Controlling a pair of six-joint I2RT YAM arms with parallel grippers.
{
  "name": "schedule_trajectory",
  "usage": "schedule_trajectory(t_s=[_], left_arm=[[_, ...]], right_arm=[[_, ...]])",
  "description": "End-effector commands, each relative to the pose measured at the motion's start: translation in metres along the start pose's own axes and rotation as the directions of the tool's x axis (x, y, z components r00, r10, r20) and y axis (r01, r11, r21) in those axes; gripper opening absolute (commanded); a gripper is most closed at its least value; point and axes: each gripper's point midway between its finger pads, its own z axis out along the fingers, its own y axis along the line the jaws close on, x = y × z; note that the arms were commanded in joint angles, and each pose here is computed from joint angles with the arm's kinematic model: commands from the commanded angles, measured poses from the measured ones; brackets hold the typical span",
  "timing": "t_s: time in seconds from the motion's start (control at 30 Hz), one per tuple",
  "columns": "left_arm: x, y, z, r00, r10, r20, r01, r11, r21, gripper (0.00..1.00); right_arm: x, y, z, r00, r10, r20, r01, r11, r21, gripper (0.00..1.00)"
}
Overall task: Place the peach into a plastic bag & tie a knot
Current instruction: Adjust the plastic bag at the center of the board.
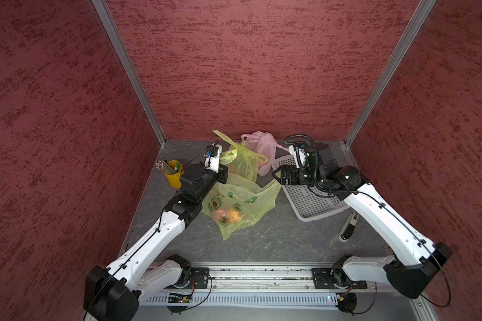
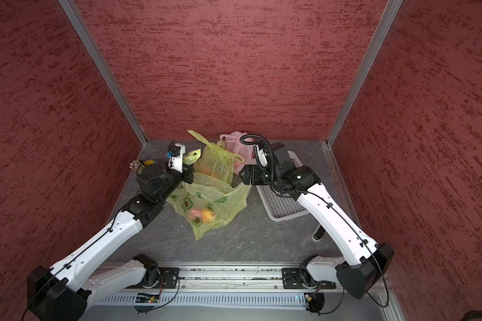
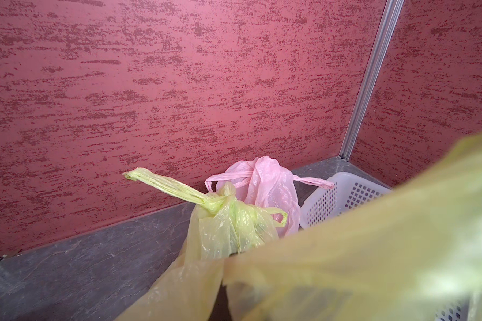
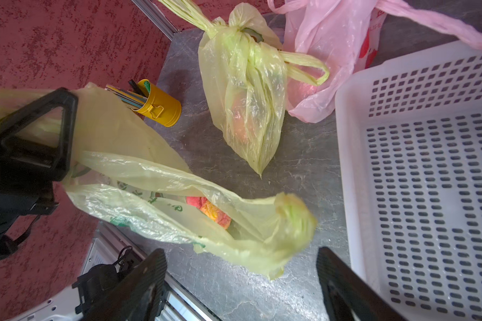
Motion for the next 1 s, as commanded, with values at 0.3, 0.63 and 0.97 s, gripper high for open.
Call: schedule_trajectory(t_s=[0.3, 0.63, 0.97], left_arm=[[0.006, -0.002, -0.009, 0.996, -0.053, -0.077, 0.055, 0.998, 0.026, 0.00], [0.044, -0.073, -0.025, 0.806, -0.380, -0.454, 0.535, 0.796, 0.283, 0.00], [0.067, -0.094, -0.005, 0.718, -0.476, -0.508, 0.664, 0.687, 0.296, 0.00]], right_arm=[[-0.043, 0.023, 0.015, 0.988, -0.080, 0.128, 0.090, 0.994, -0.069, 0.03], [-0.121, 0.091, -0.028, 0.855, -0.336, 0.396, 0.418, 0.897, -0.140, 0.00], [-0.035, 0.155, -0.033, 0.871, -0.330, 0.364, 0.490, 0.621, -0.612, 0.00]])
